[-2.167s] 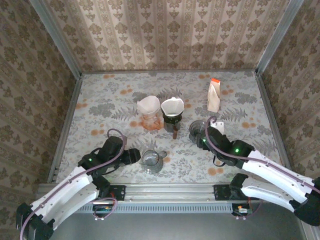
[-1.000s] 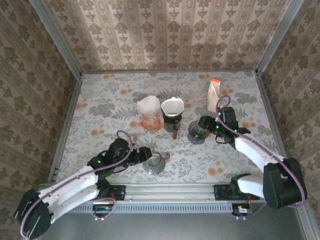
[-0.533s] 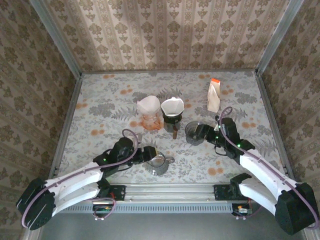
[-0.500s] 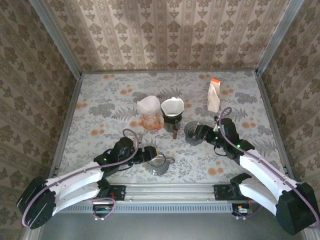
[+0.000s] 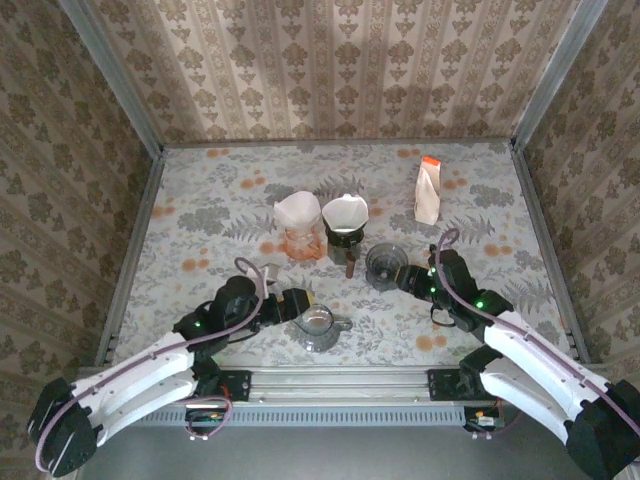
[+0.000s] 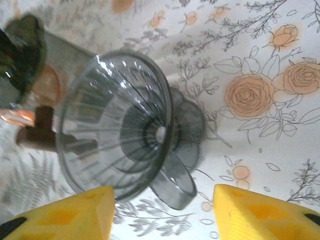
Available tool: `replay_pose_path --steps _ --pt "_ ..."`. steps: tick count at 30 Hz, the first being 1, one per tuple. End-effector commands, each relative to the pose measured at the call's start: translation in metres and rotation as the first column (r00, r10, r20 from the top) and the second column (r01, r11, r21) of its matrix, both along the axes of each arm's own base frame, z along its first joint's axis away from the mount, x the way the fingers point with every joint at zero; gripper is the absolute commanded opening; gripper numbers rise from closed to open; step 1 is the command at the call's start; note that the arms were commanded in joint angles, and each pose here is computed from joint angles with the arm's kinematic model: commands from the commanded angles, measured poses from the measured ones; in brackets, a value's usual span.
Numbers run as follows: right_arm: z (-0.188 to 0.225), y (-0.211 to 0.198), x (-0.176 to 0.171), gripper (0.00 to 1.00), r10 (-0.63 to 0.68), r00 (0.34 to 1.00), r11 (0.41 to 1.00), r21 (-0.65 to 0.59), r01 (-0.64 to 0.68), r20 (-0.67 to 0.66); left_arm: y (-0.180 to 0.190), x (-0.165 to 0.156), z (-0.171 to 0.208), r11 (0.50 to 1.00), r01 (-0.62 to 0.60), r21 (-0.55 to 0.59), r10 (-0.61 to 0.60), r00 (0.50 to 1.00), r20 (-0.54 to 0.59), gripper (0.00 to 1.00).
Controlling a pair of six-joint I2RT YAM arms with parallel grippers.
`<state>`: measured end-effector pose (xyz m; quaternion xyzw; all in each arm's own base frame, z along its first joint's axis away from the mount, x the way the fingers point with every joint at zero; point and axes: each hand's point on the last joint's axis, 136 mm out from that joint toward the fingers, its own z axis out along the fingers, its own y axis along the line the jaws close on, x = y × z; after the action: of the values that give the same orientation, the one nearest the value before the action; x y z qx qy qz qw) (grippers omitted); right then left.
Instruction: Place the coffee filter in the dripper
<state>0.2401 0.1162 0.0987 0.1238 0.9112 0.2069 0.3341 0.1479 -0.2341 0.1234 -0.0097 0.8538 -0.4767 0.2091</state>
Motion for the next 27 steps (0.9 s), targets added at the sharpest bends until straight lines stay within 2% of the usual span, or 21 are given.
replay_pose_path --steps 1,6,10,15,18,22,27 --pt "-0.012 -0.003 0.001 0.48 0.056 0.998 0.992 -0.112 -0.054 0.017 0.014 0.004 0.003 0.998 -0.033 0.045 0.033 0.999 0.013 0.77" --pt "-0.018 0.009 0.002 0.49 0.13 0.991 0.984 -0.123 -0.127 0.018 0.028 0.004 0.005 0.997 -0.069 0.044 0.068 0.998 0.009 0.77" --pt "-0.015 0.029 0.004 0.51 0.223 0.973 0.972 -0.087 -0.217 0.056 0.032 0.005 0.001 0.996 -0.082 0.041 0.082 0.997 -0.004 0.77" --pt "-0.008 0.052 0.0 0.49 0.301 0.951 0.953 -0.055 -0.297 0.067 0.031 0.006 -0.002 0.996 -0.083 0.042 0.084 0.996 -0.017 0.77" --pt "-0.009 0.05 -0.002 0.49 0.288 0.956 0.955 -0.089 -0.282 0.06 0.03 0.006 -0.003 0.996 -0.081 0.038 0.082 0.997 -0.018 0.77" --pt "-0.019 0.035 -0.002 0.54 0.243 0.97 0.956 -0.175 -0.234 0.027 0.03 0.006 -0.007 0.996 -0.079 0.039 0.081 0.996 -0.027 0.77" --pt "-0.025 0.035 0.004 0.49 0.246 0.969 0.944 -0.229 -0.236 0.015 0.03 0.007 -0.006 0.996 -0.078 0.032 0.079 0.996 -0.031 0.77"
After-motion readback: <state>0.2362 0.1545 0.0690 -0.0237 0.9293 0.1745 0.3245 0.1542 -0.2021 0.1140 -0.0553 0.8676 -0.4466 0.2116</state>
